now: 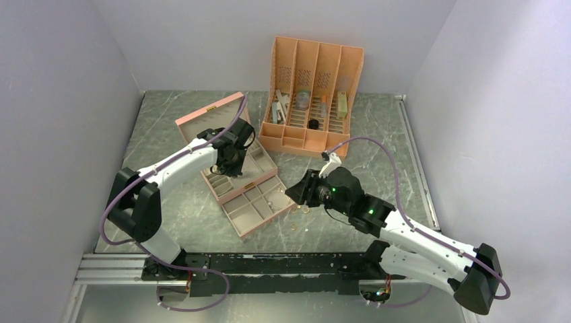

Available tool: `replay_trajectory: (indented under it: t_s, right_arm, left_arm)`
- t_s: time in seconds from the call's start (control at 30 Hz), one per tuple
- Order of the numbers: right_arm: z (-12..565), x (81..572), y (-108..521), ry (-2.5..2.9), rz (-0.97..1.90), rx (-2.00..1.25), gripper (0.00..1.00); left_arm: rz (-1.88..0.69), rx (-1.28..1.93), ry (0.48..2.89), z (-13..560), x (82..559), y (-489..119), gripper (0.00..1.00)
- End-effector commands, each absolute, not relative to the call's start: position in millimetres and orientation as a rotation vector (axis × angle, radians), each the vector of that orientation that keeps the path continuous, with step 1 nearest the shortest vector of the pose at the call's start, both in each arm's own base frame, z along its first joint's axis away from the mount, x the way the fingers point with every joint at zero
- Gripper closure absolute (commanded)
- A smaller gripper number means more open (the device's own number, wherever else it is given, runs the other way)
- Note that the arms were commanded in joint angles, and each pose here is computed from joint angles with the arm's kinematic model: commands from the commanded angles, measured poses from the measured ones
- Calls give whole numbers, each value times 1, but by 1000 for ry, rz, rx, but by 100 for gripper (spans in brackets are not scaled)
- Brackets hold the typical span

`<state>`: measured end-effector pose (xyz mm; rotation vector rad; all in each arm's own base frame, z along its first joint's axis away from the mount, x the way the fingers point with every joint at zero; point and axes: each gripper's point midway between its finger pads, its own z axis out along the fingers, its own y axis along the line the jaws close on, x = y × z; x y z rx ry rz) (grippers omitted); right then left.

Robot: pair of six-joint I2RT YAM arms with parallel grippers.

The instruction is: Organize the mixed jewelry

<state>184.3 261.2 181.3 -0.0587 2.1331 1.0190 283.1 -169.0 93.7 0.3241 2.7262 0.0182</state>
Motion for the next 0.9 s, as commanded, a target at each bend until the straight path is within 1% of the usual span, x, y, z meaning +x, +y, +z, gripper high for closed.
replay_trajectory:
  t_s: [0.0, 0.6, 0.87]
  right_arm:
    - [178, 185, 262, 2131, 1022, -52, 55]
    - [176, 184, 259, 2131, 1018, -45, 55]
    - [175, 184, 259, 2135, 1021, -46, 55]
  left_arm:
    - [-45, 363, 2734, 92, 281, -181, 95]
    - [-70, 367, 2710, 99, 288, -187, 95]
    - [-15, 362, 2721, 91, 287, -180, 95]
